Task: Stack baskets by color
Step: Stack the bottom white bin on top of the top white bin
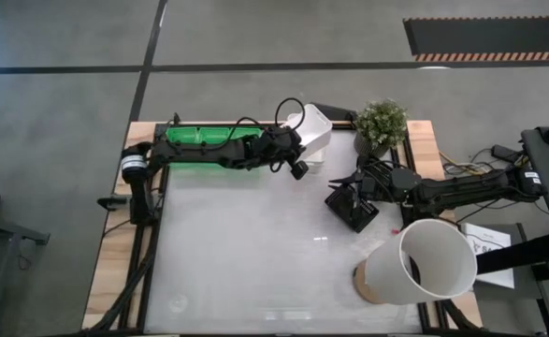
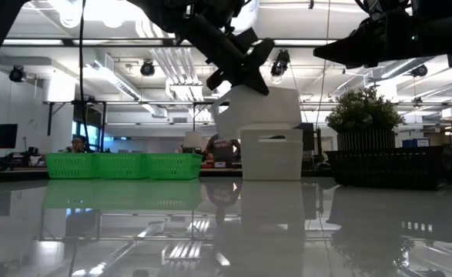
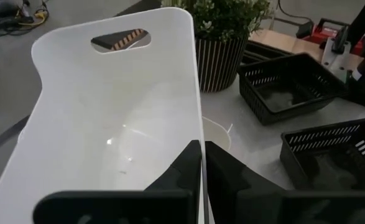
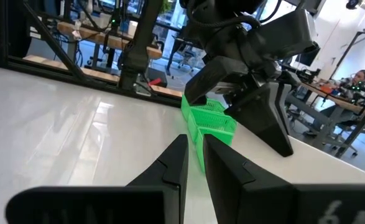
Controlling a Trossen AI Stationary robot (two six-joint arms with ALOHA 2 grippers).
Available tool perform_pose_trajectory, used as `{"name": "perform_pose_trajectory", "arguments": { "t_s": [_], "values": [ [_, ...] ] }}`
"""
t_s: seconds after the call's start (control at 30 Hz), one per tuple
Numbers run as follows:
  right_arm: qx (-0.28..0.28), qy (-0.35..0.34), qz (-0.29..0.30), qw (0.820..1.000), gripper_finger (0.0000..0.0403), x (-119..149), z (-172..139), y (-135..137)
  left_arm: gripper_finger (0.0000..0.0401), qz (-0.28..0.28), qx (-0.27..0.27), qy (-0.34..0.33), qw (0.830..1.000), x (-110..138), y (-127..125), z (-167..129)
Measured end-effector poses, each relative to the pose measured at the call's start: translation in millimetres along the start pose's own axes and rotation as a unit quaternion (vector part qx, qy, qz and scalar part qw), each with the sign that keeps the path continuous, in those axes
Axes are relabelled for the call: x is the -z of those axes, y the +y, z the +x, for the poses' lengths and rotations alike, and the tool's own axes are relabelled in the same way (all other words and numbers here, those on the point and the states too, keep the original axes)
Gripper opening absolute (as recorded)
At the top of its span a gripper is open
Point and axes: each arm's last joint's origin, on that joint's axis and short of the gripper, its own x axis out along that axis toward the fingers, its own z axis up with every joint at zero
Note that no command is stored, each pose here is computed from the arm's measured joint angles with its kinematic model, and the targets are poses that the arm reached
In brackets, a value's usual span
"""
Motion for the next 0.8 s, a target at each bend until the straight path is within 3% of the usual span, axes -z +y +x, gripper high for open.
{"name": "perform_pose_trajectory", "arguments": {
  "t_s": [0.8],
  "values": [
    [0.001,-0.010,0.006,1.000,0.0043,-2.5,0.2,-0.7,0.0009,-0.013,0.002,-0.001,1.000,-0.2,1.2,0.4]
  ]
}}
